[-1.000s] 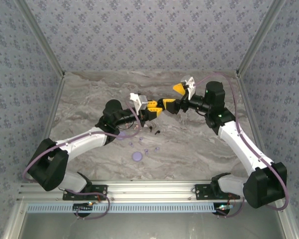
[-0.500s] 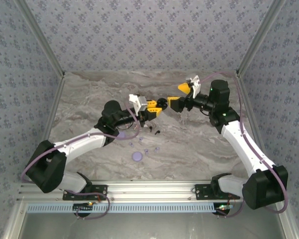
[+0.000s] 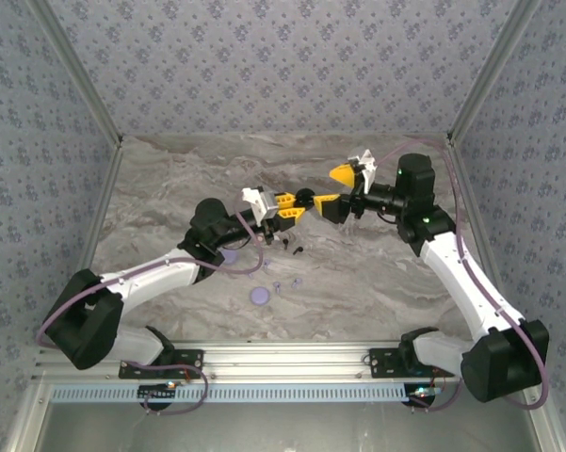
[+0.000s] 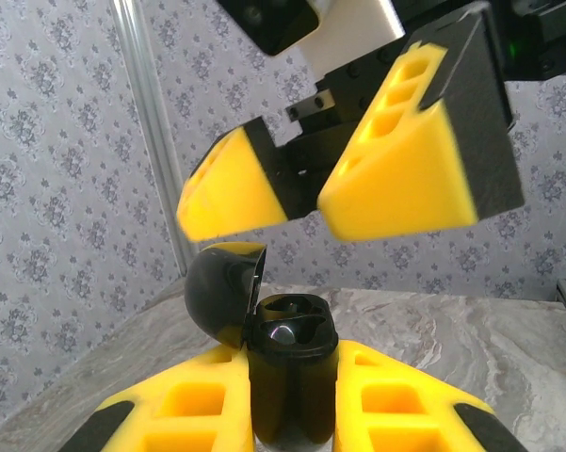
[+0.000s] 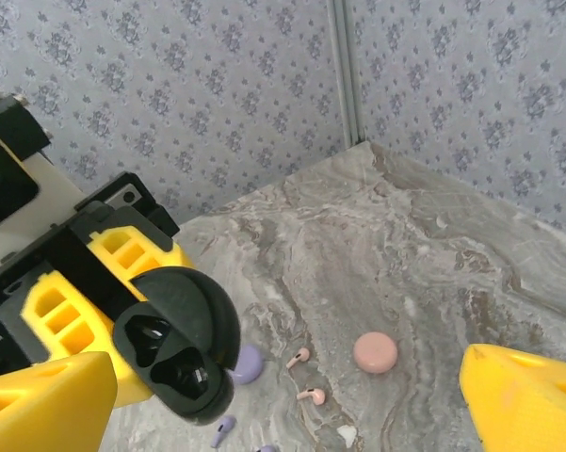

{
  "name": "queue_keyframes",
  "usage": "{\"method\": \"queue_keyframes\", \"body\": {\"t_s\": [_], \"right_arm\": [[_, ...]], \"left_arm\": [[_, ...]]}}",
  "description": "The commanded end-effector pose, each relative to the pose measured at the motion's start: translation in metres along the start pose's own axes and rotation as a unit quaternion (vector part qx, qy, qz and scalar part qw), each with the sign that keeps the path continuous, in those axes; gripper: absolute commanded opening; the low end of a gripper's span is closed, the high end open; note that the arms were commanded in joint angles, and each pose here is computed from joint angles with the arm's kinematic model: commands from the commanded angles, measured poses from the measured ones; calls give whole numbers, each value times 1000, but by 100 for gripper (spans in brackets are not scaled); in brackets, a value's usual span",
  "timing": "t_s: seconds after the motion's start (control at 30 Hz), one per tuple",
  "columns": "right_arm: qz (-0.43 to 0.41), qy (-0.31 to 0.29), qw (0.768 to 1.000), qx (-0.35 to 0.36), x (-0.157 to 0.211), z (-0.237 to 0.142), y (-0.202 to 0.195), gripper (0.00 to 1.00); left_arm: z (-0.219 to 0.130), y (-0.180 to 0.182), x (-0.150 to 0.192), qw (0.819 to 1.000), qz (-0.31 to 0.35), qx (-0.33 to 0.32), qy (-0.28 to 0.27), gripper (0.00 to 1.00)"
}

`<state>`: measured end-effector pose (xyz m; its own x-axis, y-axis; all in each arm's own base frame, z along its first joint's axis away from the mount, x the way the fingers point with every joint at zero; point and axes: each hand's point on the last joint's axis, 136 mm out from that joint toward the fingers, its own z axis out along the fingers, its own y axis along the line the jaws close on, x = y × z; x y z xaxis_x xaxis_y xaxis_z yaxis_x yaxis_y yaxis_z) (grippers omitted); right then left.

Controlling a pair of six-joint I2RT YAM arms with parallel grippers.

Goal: Insert the wireless bluetooth earbuds into the charging case

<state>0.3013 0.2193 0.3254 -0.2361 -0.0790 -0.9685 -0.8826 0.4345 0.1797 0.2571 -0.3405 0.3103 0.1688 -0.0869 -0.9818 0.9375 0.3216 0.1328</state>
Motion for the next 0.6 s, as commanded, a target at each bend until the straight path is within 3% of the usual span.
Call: {"method": "queue_keyframes", "body": {"t_s": [0.0,0.57], "right_arm": [[-9,1,1000,-14,-4,8,3,96],[0,4,1000,10,-11,19,-13,96]], "left_arm": [[0,-3,-24,999,29,3,-35,0],[2,-2,-21,999,22,3,-25,0]]}}
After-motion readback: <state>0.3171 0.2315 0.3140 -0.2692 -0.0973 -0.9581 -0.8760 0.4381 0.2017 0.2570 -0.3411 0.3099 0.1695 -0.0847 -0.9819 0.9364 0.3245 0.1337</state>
